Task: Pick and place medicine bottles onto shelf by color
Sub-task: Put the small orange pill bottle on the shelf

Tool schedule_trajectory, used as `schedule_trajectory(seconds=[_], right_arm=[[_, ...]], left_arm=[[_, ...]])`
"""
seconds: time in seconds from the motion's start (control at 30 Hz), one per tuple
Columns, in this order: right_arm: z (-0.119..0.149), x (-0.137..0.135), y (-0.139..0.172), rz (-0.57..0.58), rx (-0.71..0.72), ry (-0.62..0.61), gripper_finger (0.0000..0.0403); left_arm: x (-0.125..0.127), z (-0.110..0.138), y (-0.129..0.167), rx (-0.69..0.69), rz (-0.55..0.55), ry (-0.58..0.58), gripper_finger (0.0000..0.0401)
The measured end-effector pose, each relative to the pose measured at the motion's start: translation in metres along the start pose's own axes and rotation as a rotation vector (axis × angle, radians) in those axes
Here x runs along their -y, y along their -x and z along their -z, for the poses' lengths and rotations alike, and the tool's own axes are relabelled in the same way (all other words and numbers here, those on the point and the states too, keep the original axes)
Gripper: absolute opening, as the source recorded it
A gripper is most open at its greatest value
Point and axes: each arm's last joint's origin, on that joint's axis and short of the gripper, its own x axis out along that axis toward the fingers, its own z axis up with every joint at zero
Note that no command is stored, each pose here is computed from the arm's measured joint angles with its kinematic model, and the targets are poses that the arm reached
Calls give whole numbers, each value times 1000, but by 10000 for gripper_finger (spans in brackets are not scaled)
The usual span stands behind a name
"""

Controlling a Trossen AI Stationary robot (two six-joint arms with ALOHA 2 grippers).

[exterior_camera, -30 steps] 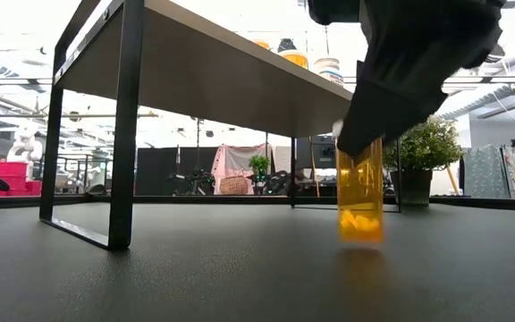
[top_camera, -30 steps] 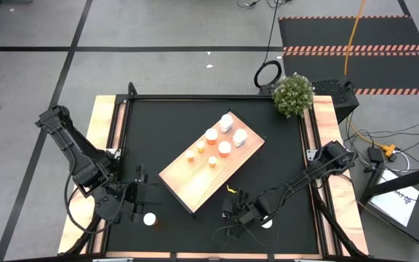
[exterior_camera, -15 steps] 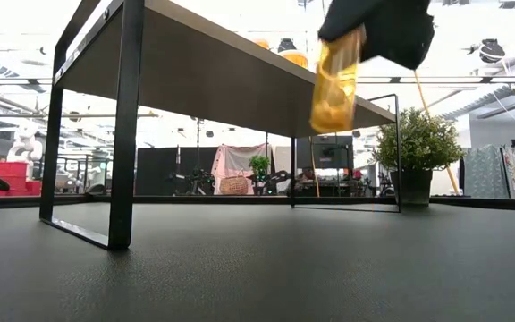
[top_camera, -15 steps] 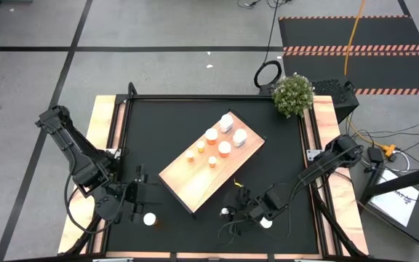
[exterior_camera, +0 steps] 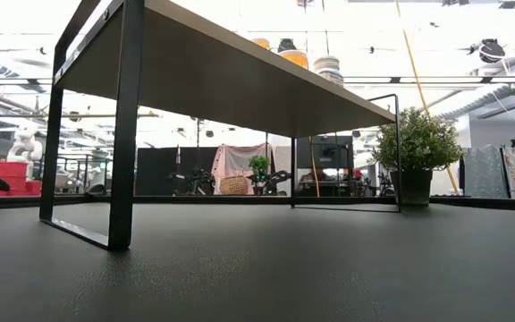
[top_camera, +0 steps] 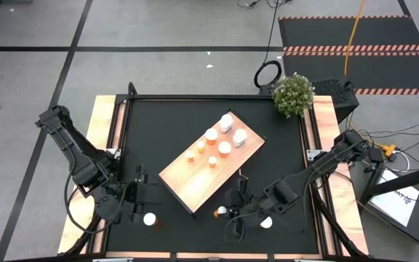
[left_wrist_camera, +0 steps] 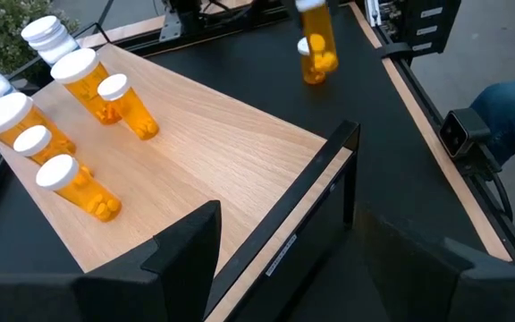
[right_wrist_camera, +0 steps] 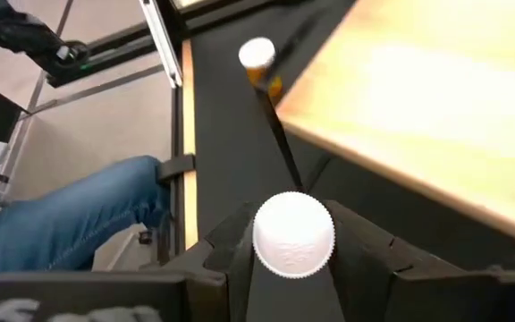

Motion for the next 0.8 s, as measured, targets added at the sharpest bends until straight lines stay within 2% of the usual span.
schedule_trajectory(seconds=[0.43, 0.8], right_arm=[[-46, -4, 35, 50, 16, 45, 114], [-72, 12, 40, 85, 49, 32, 114]], left_arm=[[0, 0, 0, 0, 0, -1, 257], [0, 0, 0, 2, -1, -3, 257]])
